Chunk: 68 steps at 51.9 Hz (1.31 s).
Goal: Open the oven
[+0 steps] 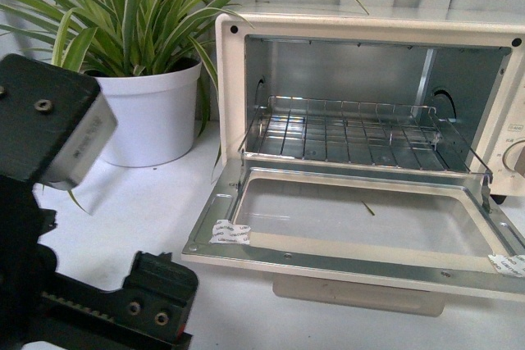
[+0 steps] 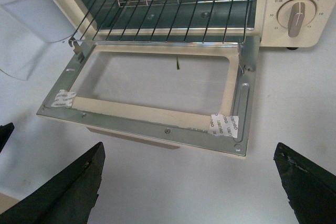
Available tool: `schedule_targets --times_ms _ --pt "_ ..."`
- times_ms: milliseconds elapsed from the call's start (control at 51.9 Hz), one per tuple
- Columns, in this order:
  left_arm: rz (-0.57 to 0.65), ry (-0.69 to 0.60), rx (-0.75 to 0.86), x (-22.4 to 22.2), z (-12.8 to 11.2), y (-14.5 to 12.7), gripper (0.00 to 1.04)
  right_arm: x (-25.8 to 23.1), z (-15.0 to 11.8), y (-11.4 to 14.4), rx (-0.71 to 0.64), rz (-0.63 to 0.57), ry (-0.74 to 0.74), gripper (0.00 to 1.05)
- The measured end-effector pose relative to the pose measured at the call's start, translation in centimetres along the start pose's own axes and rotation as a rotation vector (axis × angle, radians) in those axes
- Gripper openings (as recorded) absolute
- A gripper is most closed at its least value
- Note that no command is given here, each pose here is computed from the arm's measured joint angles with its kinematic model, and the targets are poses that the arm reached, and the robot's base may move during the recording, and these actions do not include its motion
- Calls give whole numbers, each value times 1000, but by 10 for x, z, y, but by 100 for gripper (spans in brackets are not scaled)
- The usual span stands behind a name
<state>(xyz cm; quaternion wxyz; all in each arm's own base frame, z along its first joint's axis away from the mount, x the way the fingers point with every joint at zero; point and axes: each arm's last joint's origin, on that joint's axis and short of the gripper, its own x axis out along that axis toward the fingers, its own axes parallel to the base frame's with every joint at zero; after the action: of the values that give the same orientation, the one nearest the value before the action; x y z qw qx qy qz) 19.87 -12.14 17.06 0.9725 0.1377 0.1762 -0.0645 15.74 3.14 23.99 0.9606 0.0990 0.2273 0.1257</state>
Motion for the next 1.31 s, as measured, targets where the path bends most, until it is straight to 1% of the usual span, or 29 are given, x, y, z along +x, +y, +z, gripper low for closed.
schedule_targets --times_ms 154,212,327,404,501,539,732,847,1098,1117,1156,1175,1213,1271,1310 --pt "28 -29 -38 -10 -4 16 98 -15 -6 -3 18 4 -19 95" --pt "49 -45 -56 -14 -5 23 98 -20 -9 -3 24 1 -30 95" --pt "109 -85 -121 -27 -12 47 98 -37 -14 -6 44 1 -75 95" --pt "130 -96 -139 -35 -16 57 98 -47 -16 -6 54 5 -94 95" --pt "164 -139 -163 -46 -20 66 98 -56 -19 -7 59 -4 -117 95" --pt "178 -167 -176 -52 -23 71 98 -57 -21 -7 61 -5 -127 95" --pt "230 -224 -242 -82 -37 93 98 -53 -33 -12 57 13 -165 95" --pt "257 -253 -278 -95 -43 96 98 -50 -41 -12 42 21 -208 95" --pt "264 -268 -303 -98 -46 97 98 -48 -44 -11 36 26 -204 95" --pt "260 -272 -302 -98 -46 98 97 -48 -44 -11 12 1 -239 93" --pt "191 -316 -294 -98 -47 99 91 -46 -46 -12 -46 -87 -340 87" --pt "170 -328 -291 -98 -49 100 87 -46 -47 -13 -58 -108 -362 85" --pt "145 -341 -286 -98 -51 101 82 -44 -50 -15 -99 -175 -425 78" --pt "143 -346 -286 -100 -54 103 71 -45 -53 -19 -141 -182 -452 69" --pt "136 -337 -286 -102 -56 102 66 -45 -55 -23 -161 -206 -462 62"
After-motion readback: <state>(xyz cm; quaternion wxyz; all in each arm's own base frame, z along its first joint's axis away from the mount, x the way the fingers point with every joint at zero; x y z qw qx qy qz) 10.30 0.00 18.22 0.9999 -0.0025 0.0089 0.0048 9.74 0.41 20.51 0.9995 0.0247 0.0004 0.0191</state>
